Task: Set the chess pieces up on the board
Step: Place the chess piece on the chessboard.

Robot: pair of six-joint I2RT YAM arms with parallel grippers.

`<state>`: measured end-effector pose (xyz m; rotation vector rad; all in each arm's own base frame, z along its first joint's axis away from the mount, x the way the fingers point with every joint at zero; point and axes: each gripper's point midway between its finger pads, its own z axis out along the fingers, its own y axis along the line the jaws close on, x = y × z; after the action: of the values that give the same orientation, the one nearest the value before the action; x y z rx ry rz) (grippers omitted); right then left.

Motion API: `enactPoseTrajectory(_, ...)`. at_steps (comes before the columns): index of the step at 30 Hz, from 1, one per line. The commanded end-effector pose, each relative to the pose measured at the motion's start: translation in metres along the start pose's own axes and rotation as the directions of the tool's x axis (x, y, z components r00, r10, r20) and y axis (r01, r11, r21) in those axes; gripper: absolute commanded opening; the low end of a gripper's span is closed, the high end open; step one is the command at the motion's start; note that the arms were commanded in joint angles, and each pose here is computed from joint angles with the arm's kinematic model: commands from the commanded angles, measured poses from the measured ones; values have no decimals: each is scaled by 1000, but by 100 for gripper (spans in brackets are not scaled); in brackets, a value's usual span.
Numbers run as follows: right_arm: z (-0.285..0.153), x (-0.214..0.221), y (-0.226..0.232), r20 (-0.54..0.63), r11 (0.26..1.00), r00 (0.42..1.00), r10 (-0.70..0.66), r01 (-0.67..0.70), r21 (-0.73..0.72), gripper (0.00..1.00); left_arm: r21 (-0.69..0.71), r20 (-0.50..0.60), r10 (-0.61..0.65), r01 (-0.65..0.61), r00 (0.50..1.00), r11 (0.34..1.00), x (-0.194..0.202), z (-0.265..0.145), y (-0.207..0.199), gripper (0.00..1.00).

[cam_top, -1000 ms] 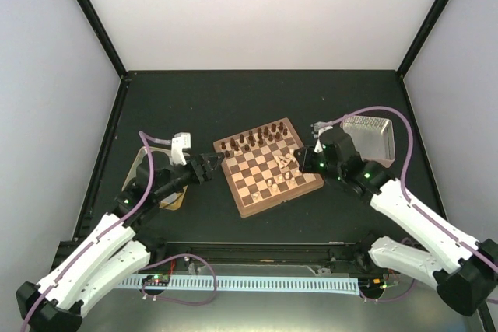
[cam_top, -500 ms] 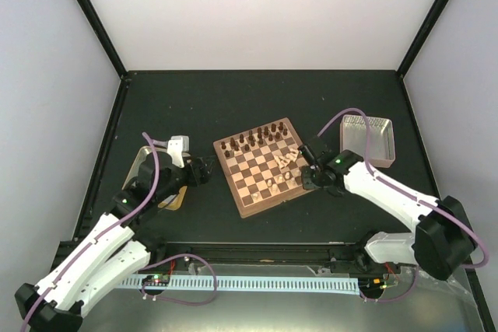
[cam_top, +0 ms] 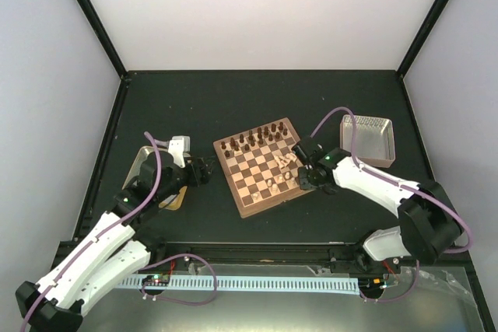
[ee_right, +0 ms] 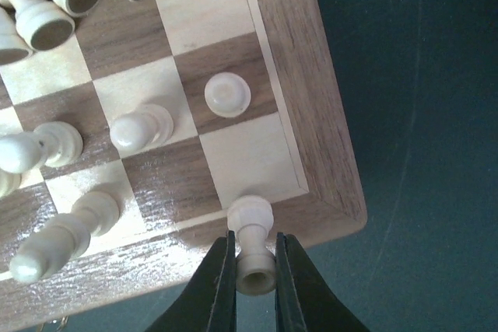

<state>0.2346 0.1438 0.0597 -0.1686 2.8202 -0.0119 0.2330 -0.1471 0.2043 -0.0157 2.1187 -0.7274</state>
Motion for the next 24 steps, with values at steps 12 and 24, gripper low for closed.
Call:
enactPoseTrajectory(12, 12, -21, -1, 39, 999, 999, -20, 19, 47, 13, 7, 5, 2, -2, 1000, 1000, -6, 0, -3, 81)
enactPoseTrajectory(24, 7, -23, -7, 51, 997, 999, -15, 12, 71, 23, 9, 0, 1, -1, 1000, 1000, -5, 1, -3, 81)
